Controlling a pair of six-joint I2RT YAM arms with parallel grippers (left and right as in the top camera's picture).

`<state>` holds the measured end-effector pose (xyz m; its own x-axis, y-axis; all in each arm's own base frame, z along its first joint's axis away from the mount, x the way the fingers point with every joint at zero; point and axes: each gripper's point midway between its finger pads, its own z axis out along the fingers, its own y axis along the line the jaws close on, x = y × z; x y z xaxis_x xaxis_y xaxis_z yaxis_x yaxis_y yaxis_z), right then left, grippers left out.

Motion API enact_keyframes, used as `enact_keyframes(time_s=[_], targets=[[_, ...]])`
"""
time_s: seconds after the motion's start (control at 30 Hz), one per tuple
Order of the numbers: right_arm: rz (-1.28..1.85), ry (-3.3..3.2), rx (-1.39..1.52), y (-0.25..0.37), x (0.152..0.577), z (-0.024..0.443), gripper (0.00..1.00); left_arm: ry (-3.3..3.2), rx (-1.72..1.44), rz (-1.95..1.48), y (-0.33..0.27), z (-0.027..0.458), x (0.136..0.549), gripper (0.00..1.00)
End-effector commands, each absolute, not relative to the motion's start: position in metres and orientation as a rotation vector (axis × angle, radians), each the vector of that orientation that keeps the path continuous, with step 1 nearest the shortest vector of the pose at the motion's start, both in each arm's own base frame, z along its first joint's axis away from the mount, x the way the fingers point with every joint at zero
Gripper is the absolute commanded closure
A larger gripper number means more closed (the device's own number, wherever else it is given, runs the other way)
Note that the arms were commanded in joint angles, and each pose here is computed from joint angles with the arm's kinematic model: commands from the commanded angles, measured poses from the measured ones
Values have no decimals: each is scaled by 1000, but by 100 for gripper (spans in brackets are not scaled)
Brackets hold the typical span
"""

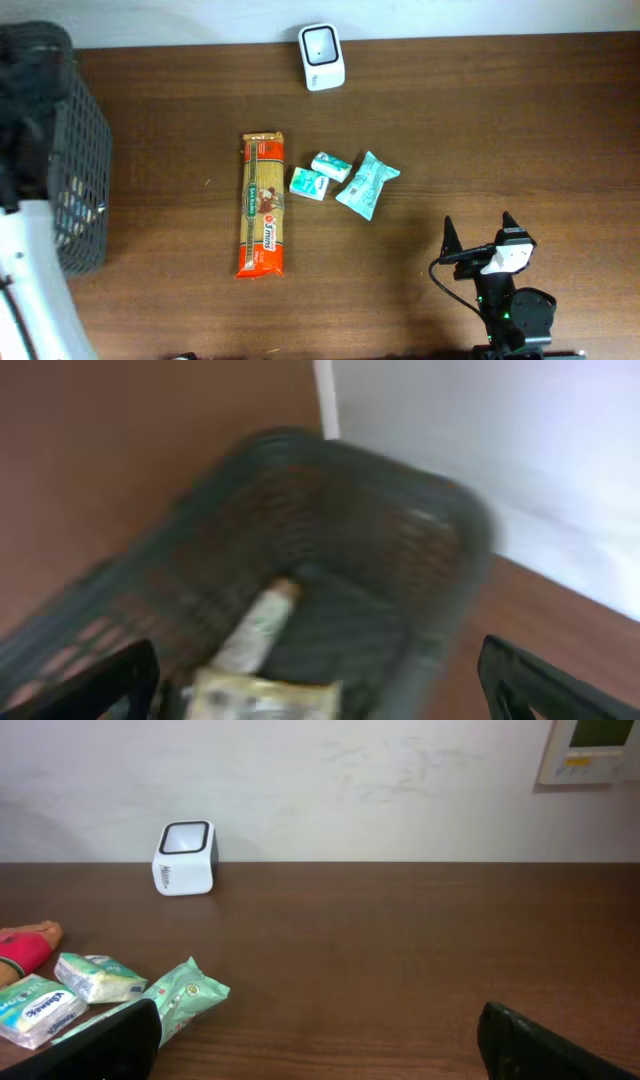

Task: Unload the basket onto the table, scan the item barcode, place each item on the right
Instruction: 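Grasp a white bamboo-print package from the basket and place it beside the spaghetti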

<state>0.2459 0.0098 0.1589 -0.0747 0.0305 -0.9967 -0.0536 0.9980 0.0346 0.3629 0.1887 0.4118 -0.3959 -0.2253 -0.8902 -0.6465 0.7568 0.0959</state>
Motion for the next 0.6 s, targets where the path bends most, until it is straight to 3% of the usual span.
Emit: enact_keyframes(time_s=[0.0,0.17,0.3,0.5,0.57], targets=[[87,1647,-18,12,246,156,1,2027,-786,618,237,387,335,1],[87,1647,-18,12,246,156,1,2340,-737,647,287,297,341,0],[87,1647,-18,12,246,156,1,2617,-527,692,309,214,363,9],[87,1647,-18,12,246,156,1,2674,-559,746,361,143,375,10],[87,1647,-18,12,246,156,1,2745,-399,785,372,122,377,20]])
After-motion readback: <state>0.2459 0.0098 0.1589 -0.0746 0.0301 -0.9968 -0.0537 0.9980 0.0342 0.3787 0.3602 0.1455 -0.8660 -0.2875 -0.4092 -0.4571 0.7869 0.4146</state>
